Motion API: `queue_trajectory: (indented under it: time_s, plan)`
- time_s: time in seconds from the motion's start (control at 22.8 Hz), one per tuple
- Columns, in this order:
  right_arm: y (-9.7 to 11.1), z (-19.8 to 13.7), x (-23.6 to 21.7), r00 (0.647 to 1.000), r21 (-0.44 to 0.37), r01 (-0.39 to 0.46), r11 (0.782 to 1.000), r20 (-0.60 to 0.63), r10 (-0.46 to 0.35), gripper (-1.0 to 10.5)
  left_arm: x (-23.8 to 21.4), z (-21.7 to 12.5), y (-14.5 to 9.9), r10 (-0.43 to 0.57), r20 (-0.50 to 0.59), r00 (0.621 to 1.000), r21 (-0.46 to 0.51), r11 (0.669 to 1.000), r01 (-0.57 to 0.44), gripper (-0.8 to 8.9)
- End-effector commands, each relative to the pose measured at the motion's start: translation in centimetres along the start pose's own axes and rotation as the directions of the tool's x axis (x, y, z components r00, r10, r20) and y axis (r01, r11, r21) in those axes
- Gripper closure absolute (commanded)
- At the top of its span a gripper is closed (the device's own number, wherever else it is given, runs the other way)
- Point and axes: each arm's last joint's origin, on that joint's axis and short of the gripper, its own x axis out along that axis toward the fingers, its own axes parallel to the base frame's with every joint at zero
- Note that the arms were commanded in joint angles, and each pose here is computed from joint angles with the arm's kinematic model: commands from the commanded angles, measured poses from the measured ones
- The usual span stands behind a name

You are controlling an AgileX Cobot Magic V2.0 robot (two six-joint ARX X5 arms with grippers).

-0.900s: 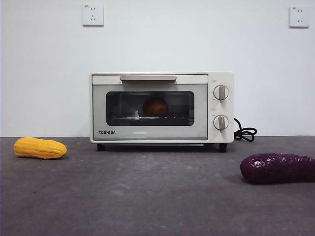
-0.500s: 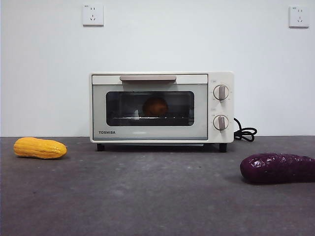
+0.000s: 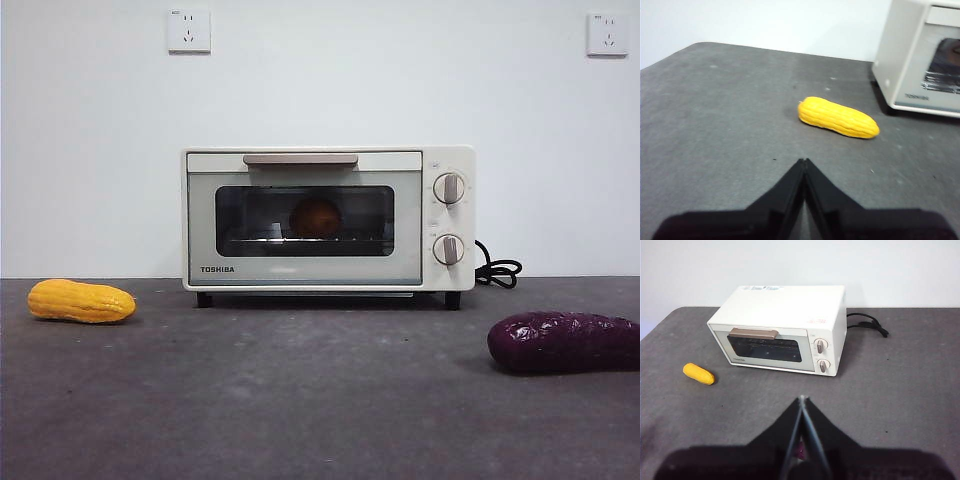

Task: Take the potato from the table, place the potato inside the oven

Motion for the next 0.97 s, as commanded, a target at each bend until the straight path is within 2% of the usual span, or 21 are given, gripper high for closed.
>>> queue_trajectory:
  time_s: [0.04,0.22,0.97]
  plan:
    - [-0.04,-0.21,0.05,1.000,-0.007,0.007,1.000,-0.020,-0.007,9.5,0.08,-0.34,-0.08,-0.046,-0.014,0.999,0.093,0.995,0.047,8.18]
    - [-0.04,-0.21,0.05,1.000,-0.007,0.007,1.000,-0.020,-0.007,9.5,0.07,-0.39,-0.24,-0.102,-0.025,0.994,0.155,0.982,0.105,8.18]
    - [-0.04,-0.21,0.05,1.000,-0.007,0.007,1.000,-0.020,-0.007,9.5,0.17,-0.44,-0.28,-0.111,-0.037,0.993,0.150,0.982,0.115,8.18]
